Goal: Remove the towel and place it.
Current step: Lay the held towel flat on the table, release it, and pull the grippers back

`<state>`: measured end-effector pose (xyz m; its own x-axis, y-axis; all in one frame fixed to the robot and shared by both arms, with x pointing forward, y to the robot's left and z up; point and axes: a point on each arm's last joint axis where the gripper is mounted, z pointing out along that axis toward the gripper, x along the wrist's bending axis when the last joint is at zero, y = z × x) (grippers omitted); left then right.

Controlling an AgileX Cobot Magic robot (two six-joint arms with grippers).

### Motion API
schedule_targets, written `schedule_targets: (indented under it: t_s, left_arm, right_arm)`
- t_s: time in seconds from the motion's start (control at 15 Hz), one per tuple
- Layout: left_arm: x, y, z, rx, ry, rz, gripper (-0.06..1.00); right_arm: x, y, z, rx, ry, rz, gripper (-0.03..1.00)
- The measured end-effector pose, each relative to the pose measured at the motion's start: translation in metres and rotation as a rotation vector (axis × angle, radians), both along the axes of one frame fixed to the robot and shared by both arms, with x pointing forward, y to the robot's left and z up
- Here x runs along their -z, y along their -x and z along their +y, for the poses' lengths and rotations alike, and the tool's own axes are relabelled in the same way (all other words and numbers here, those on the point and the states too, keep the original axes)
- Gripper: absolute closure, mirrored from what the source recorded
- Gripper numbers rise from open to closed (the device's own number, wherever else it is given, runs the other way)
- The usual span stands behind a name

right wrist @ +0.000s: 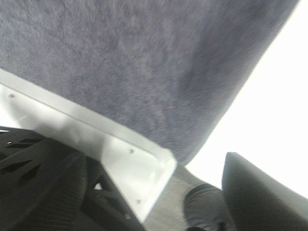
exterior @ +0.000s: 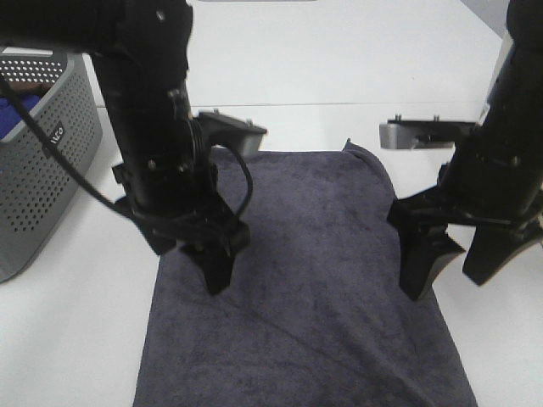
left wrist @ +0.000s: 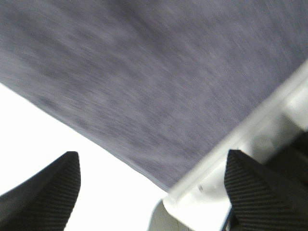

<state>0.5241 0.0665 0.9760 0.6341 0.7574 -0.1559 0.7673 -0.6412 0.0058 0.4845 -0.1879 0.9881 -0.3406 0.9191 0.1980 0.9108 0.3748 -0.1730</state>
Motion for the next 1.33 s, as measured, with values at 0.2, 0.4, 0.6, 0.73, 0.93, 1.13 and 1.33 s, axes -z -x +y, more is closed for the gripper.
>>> schedule_targets:
  t_s: [0.2, 0.4, 0.6, 0.73, 0.93, 1.13, 1.33]
  left_arm:
    - [-0.028, -0.054, 0.039, -0.159, 0.063, -0.147, 0.12]
    - [-0.038, -0.09, 0.081, -0.294, 0.081, -0.204, 0.11]
    - [-0.032, -0.113, 0.1, -0.343, 0.083, -0.226, 0.11]
    - [-0.023, -0.124, 0.106, -0.359, 0.077, -0.228, 0.11]
    - [-0.021, -0.13, 0.105, -0.365, 0.095, -0.274, 0.11]
    - [-0.013, -0.145, 0.095, -0.36, 0.157, -0.278, 0.06]
    - [0.0, -0.168, 0.083, -0.382, 0.224, -0.268, 0.05]
  right_arm:
    - [-0.046, -0.041, -0.003, 0.038, 0.096, -0.219, 0.14]
    - [-0.073, -0.09, -0.027, 0.171, 0.096, -0.344, 0.13]
    - [-0.077, -0.121, -0.043, 0.215, -0.003, -0.36, 0.14]
    - [-0.076, -0.131, -0.043, 0.225, -0.043, -0.374, 0.16]
    - [-0.078, -0.14, -0.041, 0.258, -0.075, -0.454, 0.17]
    - [-0.059, -0.152, -0.039, 0.248, -0.102, -0.435, 0.17]
    - [-0.033, -0.171, -0.051, 0.27, -0.135, -0.388, 0.17]
